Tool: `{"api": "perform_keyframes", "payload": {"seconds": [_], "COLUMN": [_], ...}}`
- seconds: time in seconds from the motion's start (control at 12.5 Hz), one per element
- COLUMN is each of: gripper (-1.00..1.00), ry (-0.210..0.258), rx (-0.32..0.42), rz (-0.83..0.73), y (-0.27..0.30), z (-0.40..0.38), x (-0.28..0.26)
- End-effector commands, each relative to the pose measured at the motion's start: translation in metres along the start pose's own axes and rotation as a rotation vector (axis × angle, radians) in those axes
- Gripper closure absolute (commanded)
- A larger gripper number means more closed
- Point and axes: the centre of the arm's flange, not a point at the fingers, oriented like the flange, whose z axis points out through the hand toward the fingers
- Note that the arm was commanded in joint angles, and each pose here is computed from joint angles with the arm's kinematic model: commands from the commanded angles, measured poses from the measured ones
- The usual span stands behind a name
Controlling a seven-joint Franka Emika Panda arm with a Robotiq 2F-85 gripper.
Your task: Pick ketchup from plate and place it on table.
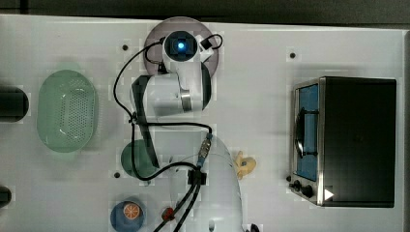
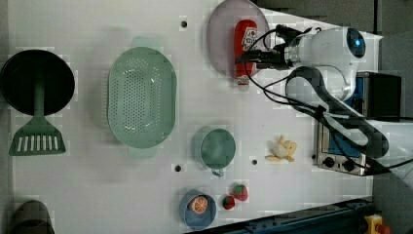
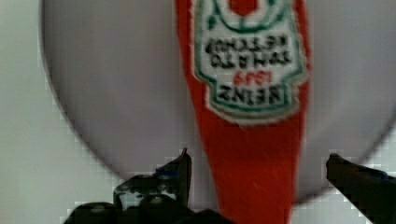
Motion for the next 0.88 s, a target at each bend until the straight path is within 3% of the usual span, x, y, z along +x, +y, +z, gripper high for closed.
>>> {"api": "perform_keyframes", "payload": {"seconds": [0.08, 0.4, 0.48, 0.72, 0.88], "gripper": [-1.00, -1.00, -0.91, -0.21, -0.21], "ry": [0.107, 0.118, 0.122, 0.132, 0.143], "rx": [-0.004, -0.002, 0.000, -0.001, 0.000], "rz": [-0.081, -0.092, -0.094, -0.092, -0.092], "y": [-0.003, -0.005, -0.007, -0.006, -0.006], "z": [-0.013, 0.007, 0.008, 0.004, -0.001], "x": [0.023, 0.025, 0.026, 0.029, 0.032]}}
